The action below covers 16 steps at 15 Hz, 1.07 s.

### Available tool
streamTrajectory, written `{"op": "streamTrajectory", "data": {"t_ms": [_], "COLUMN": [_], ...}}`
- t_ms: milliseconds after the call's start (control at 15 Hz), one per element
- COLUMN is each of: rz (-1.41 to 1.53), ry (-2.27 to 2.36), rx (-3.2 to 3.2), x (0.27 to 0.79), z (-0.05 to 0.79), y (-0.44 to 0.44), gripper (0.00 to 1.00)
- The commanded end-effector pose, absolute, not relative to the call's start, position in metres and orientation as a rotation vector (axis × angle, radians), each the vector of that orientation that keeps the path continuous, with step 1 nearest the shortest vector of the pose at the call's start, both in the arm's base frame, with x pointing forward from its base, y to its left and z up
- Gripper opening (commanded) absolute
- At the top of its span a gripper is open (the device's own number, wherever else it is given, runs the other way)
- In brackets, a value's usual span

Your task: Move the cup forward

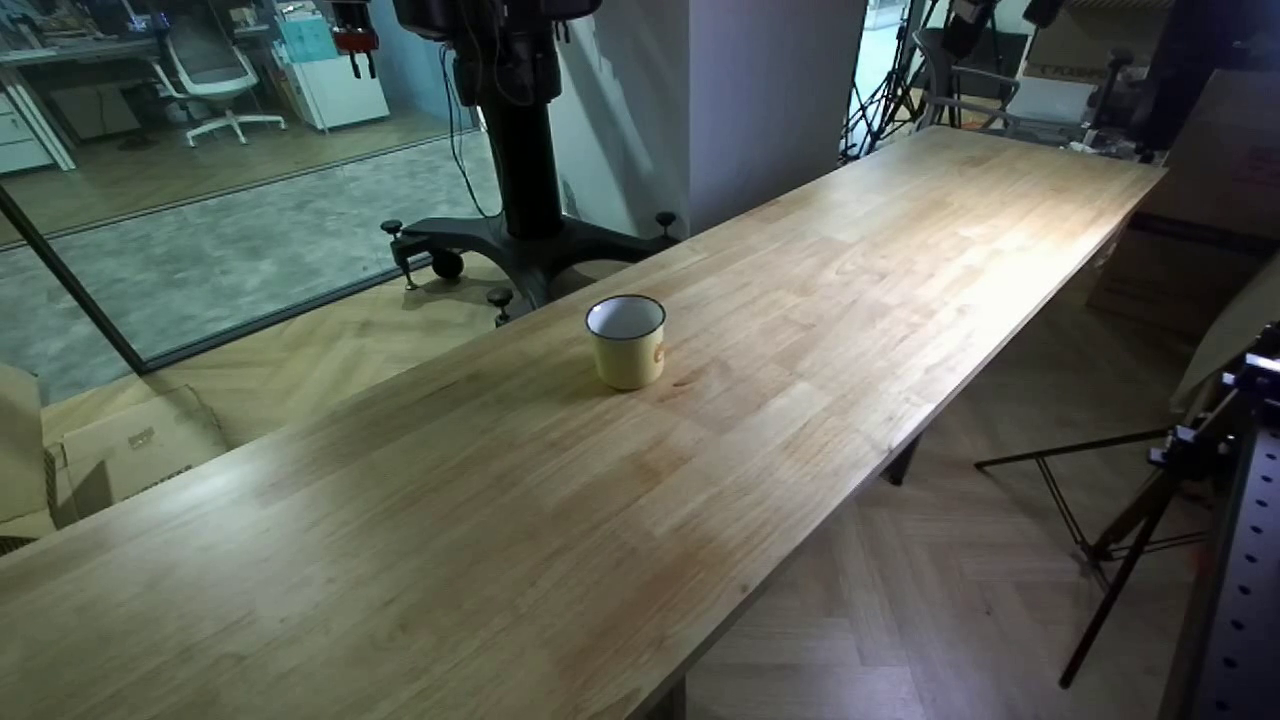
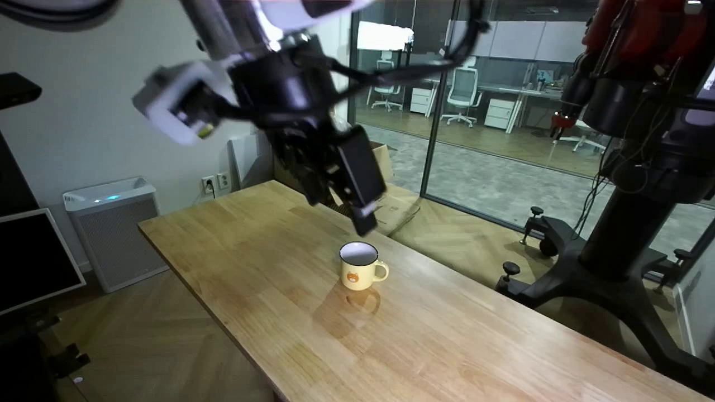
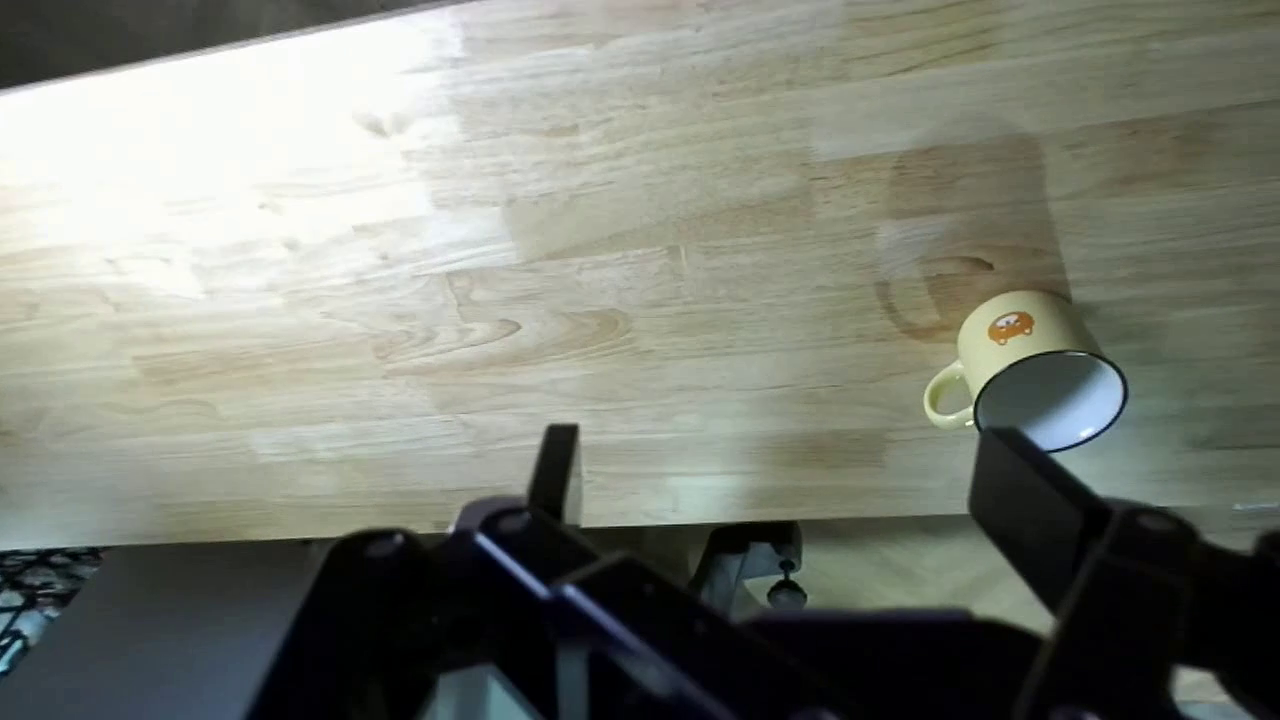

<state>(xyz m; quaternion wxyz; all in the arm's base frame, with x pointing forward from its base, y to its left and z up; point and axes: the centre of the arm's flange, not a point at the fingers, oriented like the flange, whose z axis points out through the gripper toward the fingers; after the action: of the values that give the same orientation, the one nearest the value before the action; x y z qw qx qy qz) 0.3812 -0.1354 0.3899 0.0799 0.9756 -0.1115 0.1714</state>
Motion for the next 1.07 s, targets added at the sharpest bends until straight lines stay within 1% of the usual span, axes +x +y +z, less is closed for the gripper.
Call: {"op": "streamTrajectory", "data": {"t_ms": [0,267,533,600,667,933,1000], "rz": [0.493,0.189,-0.060,0.045,0.022,0.031,0.030], "ry": [-0.277,-0.352,-0.434,-0.361,-0.362,-0.388,-0.386], "rx": [3.103,3.206,3.142,3.186,3.177,3.166,3.134], "x": [0.441,0.500,0.560,0.503,0.512,0.512,0.524], "z": [0.364,0.327,0.301,0.302,0.295,0.288,0.282], "y": [-0.204,-0.215,-0.218,-0.199,-0.199,-0.201,-0.201], "gripper": [1.00,1.00,1.00,1.00,1.00,1.00,1.00]}}
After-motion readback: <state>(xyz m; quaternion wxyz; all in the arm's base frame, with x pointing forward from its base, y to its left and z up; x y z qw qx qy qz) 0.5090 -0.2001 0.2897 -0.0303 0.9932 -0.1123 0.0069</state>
